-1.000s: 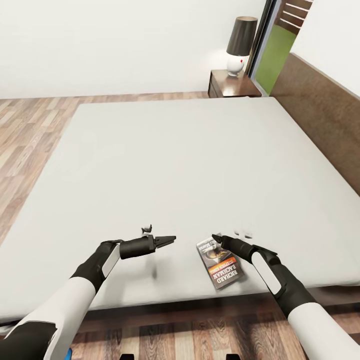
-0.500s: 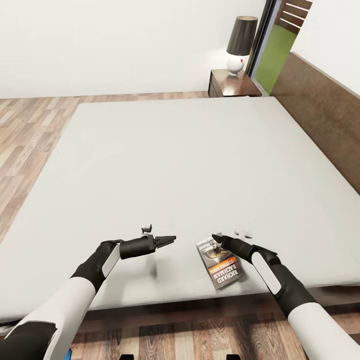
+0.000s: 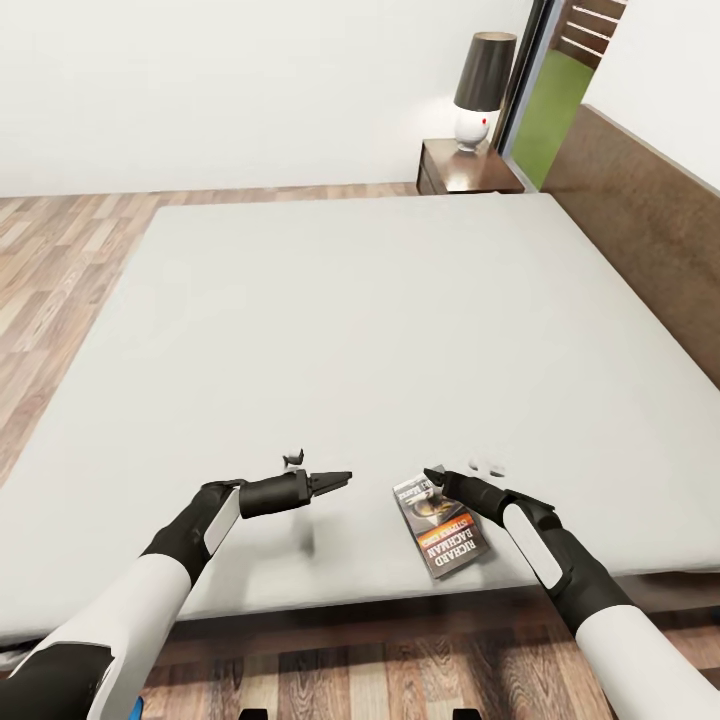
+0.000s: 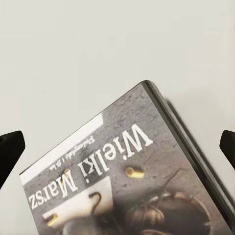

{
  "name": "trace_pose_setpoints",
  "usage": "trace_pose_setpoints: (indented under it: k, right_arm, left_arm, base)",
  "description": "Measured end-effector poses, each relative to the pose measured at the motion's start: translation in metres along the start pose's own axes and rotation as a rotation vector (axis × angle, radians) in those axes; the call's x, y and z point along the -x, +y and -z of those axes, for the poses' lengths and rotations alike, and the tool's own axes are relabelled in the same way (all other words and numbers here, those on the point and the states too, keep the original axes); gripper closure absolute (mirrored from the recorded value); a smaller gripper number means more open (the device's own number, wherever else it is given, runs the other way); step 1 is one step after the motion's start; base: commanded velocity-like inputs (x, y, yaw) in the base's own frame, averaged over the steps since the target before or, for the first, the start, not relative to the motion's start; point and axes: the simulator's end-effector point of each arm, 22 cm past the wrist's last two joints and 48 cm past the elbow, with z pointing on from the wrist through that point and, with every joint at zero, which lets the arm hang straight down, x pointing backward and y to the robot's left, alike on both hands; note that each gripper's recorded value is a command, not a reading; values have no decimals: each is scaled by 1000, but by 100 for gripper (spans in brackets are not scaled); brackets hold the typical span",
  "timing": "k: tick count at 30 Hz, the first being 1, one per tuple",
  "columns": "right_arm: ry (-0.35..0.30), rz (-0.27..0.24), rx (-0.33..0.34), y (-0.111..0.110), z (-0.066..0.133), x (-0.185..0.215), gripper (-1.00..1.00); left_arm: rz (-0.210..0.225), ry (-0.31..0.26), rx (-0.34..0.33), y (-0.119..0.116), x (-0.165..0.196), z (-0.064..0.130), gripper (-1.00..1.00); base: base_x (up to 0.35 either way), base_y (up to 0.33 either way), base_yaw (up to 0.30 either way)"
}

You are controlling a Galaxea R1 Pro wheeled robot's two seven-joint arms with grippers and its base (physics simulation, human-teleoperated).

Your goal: In the bedroom, move the book from the bed onto either nightstand, and place the two sandals side by side next to the bed.

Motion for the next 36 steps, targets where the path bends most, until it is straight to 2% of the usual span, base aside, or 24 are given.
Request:
trace_pose_setpoints:
  k: [12,27,36]
  right_arm:
    - [0,0,0,0,0,0,-100]
    - [0,0,0,0,0,0,-100]
    - [0,0,1,0,0,0,-100]
  left_arm:
    - [0,0,0,0,0,0,-100]
    - [0,0,0,0,0,0,-100]
    - [0,0,0,0,0,0,-100]
  base:
    - [0,0,125]
    - [0,0,10]
    - [0,0,106]
